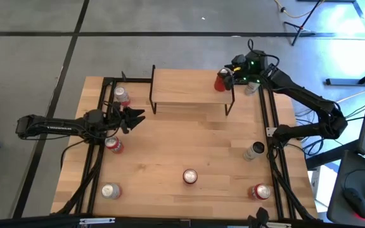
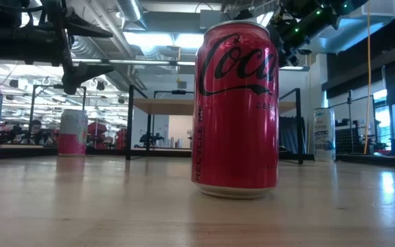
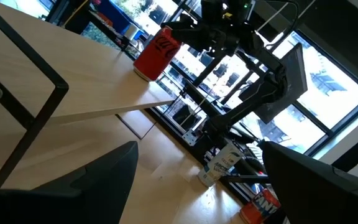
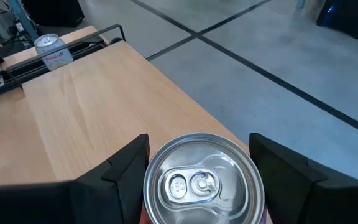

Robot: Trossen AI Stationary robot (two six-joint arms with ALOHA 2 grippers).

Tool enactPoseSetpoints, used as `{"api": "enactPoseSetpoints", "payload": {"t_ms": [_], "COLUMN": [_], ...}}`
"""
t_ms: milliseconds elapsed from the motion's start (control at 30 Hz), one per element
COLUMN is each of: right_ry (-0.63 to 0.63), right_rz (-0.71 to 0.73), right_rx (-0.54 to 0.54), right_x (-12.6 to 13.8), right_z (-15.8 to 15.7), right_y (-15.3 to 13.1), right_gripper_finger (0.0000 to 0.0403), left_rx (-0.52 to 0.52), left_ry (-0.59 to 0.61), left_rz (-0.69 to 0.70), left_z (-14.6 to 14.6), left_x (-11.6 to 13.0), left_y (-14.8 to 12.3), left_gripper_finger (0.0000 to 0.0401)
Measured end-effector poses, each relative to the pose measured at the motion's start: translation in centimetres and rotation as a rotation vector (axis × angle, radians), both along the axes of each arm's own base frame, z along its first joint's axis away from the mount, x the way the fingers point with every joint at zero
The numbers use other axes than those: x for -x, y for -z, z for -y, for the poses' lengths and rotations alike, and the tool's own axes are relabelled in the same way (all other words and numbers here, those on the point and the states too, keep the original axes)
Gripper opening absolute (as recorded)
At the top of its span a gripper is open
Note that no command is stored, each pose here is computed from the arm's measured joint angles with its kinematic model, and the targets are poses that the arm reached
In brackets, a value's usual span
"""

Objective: Place canned beverage on shelf
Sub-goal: Put the top red soda can on the shelf, then put the red soda can aligned with the other red soda can on the shelf

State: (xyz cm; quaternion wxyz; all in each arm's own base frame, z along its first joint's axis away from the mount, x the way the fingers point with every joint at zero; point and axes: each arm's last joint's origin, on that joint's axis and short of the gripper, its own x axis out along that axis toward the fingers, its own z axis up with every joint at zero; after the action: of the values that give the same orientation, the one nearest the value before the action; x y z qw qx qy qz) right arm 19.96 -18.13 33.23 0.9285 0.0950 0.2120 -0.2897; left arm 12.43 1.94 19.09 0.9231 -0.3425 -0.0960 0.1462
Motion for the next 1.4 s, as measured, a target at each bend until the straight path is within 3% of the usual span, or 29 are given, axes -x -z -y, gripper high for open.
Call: {"api": "enactPoseSetpoints", "payload": {"t_ms": [233,533,833,1067,1200,1400], "right_ry": [-0.029,-0.071,-0.061,-0.145,-0.222,-0.293], "right_rz": [-0.019,-0.045,-0.064,-0.055,-0.012,0.054], "right_rx": [-0.004,0.001,0.011,0.020,0.014,-0.088], "right_x": [-0.1,-0.8,-0.6,-1.1,-2.1,-4.0], "right_z": [0.0,-0.6,-1.4,-3.8,-6.0,-9.8], "right_y": [0.2,0.4,-3.1,-6.7,-8.0,-8.2], "right_gripper_finger": [0.0245,0.0314,0.0311,0.0308,0.0308,0.0308], "left_rx": [0.000,0.000,-0.001,-0.013,-0.076,-0.233], "left_ry": [0.000,0.000,0.012,0.054,0.093,0.150], "left_rz": [0.000,0.000,0.001,0.036,0.036,-0.054], "left_z": [0.0,0.0,0.0,0.2,0.3,0.4], "left_x": [0.0,0.0,0.0,0.0,-0.2,-0.9], "left_y": [0.0,0.0,0.0,-0.4,-2.6,-7.7], "left_gripper_finger": [0.0339,0.0339,0.0339,0.0339,0.0339,0.0339]}}
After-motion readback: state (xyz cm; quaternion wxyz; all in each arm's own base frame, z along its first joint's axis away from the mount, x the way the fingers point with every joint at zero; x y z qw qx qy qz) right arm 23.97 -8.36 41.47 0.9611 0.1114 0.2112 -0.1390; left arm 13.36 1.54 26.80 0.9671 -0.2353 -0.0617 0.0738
